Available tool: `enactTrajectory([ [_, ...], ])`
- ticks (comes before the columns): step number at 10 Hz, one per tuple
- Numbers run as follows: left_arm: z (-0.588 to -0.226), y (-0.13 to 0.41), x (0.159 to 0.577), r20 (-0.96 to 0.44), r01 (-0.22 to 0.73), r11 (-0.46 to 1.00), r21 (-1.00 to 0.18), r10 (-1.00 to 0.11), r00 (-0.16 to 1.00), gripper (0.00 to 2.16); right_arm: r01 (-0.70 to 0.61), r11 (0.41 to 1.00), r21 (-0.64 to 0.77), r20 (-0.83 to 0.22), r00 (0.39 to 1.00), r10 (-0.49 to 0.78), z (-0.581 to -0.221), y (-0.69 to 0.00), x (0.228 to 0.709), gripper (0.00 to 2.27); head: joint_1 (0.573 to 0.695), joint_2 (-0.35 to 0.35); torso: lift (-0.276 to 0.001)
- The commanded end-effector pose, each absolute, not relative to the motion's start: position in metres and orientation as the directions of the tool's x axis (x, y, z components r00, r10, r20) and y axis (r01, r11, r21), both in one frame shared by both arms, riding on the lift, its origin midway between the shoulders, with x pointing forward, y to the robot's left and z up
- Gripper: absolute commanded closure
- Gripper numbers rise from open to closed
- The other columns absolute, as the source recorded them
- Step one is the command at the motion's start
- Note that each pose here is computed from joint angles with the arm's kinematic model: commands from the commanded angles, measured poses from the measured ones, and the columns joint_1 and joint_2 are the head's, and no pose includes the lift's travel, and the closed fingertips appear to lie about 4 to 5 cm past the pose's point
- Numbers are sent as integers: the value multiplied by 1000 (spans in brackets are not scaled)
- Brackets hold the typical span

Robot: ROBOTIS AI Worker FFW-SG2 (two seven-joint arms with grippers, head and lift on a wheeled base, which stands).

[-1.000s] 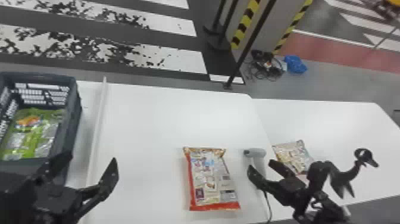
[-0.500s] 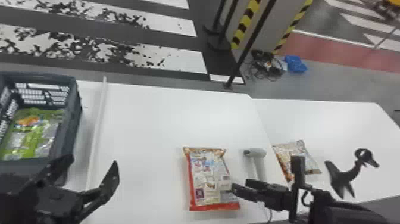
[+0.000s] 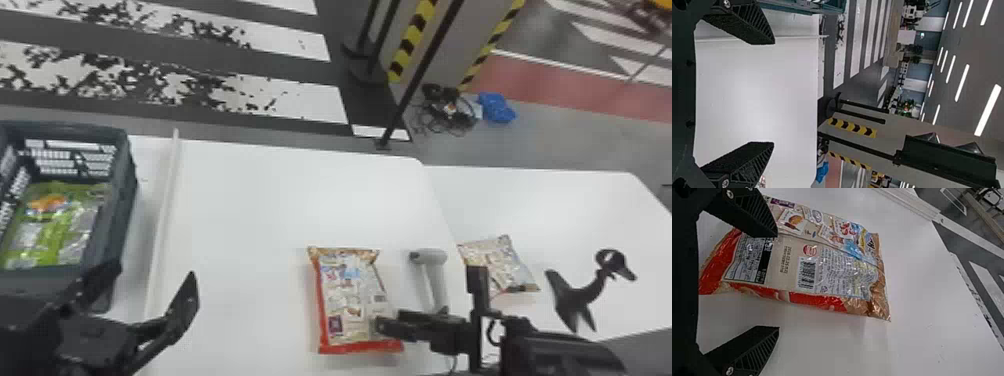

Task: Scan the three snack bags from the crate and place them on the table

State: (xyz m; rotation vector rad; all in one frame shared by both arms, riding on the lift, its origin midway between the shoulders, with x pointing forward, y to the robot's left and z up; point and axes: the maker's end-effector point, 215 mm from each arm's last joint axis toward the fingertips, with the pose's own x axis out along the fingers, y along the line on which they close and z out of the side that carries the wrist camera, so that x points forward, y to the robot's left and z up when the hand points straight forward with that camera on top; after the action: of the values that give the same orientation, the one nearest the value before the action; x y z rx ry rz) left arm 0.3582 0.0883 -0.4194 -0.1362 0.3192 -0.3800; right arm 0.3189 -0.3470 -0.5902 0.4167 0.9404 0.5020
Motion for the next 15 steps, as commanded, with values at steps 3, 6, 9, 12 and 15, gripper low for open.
enactTrajectory([
  [3,-421,89,359,-283,340,921,-188,-383,880,76,-324,760,563,-584,494,644,-582,-318,328,2115,695,-350,-37],
  [6,-424,92,361,-283,333,924,-188,-376,882,76,-347,755,556,-556,520,648,-578,-317,329,2155,695,-350,-37],
  [9,-424,92,366,-279,333,923,-192,-376,883,76,-335,740,583,-514,553,656,-563,-320,330,2155,695,-350,-37],
  [12,-428,94,367,-284,330,924,-193,-375,883,76,-282,684,673,-398,642,656,-507,-343,346,2155,695,-350,-37],
  [15,-429,95,367,-288,329,925,-191,-373,882,76,-146,726,672,-292,849,441,-445,-433,403,2155,695,-350,-37],
])
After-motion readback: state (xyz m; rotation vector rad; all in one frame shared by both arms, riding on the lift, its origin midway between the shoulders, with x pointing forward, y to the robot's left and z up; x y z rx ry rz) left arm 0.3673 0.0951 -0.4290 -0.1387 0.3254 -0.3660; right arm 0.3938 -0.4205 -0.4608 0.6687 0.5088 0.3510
